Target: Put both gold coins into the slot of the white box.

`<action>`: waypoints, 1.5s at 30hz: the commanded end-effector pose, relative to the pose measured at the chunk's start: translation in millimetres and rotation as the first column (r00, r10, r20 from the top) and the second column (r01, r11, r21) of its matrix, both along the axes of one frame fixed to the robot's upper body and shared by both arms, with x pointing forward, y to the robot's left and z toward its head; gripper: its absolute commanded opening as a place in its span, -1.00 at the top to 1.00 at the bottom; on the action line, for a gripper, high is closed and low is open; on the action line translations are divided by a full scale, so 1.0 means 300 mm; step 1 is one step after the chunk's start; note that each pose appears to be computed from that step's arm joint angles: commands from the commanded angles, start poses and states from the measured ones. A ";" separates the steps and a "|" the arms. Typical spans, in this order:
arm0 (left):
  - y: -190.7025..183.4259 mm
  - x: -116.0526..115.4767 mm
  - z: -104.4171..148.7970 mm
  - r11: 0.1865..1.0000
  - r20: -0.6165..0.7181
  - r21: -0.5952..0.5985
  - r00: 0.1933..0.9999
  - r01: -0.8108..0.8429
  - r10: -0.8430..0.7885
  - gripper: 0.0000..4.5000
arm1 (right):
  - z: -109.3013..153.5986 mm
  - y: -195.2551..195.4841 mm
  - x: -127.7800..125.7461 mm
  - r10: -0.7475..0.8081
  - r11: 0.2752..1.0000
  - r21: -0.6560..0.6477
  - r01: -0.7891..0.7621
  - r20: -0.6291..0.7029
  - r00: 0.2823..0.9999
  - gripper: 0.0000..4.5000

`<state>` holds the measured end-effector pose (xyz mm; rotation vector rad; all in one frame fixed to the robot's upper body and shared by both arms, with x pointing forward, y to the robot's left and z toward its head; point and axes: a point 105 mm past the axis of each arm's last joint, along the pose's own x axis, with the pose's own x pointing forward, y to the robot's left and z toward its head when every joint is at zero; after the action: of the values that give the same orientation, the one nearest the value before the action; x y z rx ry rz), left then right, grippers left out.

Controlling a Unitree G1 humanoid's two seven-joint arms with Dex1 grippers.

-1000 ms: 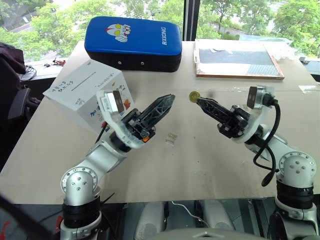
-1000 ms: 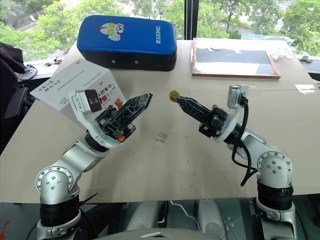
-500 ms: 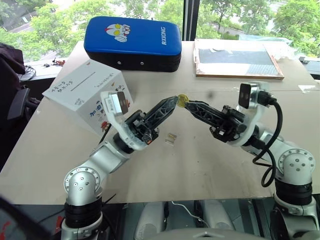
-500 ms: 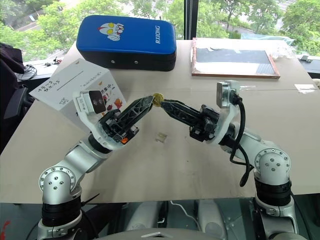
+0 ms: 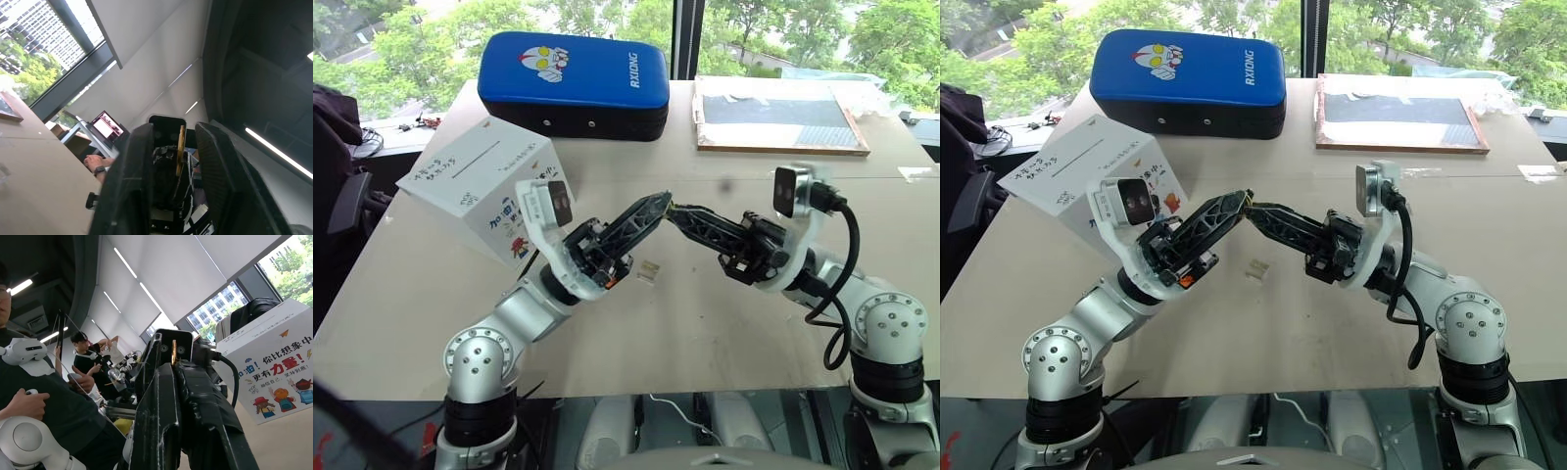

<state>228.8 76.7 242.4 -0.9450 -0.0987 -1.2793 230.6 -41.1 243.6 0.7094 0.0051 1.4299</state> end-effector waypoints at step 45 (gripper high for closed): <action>0.787 0.308 0.139 0.172 0.550 0.704 0.682 -0.689 0.483 1.00 | 0.091 -0.089 0.130 -0.197 0.873 -0.202 0.443 0.685 0.701 -0.54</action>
<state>323.9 315.0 277.1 0.2099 0.0689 -0.4428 276.3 -67.9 262.1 -0.1010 -0.3379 1.2025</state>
